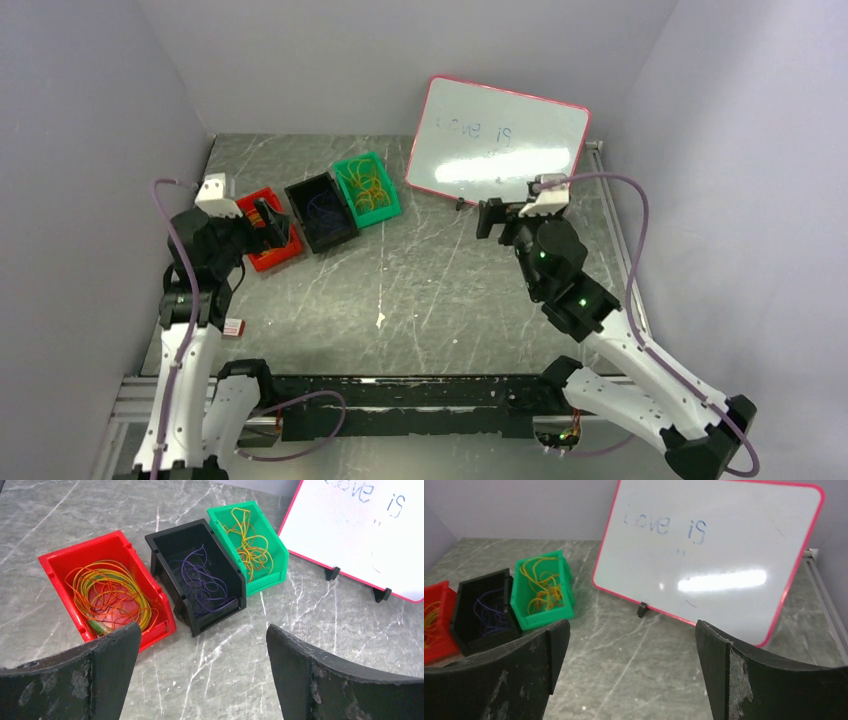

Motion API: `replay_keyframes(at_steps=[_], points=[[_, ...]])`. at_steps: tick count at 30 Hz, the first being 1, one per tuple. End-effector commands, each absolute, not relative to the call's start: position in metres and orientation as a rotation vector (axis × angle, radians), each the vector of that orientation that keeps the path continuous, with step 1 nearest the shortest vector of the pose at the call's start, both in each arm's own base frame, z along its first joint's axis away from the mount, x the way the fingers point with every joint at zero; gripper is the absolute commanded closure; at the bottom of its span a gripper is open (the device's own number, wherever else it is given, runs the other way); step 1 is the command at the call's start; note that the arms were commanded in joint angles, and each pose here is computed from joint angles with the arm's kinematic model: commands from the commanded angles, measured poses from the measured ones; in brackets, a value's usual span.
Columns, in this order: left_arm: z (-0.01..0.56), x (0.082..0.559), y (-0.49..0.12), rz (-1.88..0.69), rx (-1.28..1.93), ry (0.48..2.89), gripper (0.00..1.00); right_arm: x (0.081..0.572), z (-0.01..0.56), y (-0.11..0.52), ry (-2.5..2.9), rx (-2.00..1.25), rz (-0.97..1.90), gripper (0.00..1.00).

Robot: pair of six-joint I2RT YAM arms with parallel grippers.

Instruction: Untangle the cables

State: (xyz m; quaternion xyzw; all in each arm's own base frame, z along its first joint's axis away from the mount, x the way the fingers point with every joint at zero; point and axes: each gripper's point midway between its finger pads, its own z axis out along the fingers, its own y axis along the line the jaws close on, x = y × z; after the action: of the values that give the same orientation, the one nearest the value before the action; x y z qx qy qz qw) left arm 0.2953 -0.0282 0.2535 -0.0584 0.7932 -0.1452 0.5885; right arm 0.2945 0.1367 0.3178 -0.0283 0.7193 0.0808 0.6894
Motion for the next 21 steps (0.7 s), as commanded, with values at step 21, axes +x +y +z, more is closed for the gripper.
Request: replay_keyframes(at_steps=[21], points=[[0.242, 0.259, -0.018, -0.273, -0.269, 1.798, 0.00, 0.263, 0.236, 0.078, 1.731, 0.160, 0.047, 0.00]])
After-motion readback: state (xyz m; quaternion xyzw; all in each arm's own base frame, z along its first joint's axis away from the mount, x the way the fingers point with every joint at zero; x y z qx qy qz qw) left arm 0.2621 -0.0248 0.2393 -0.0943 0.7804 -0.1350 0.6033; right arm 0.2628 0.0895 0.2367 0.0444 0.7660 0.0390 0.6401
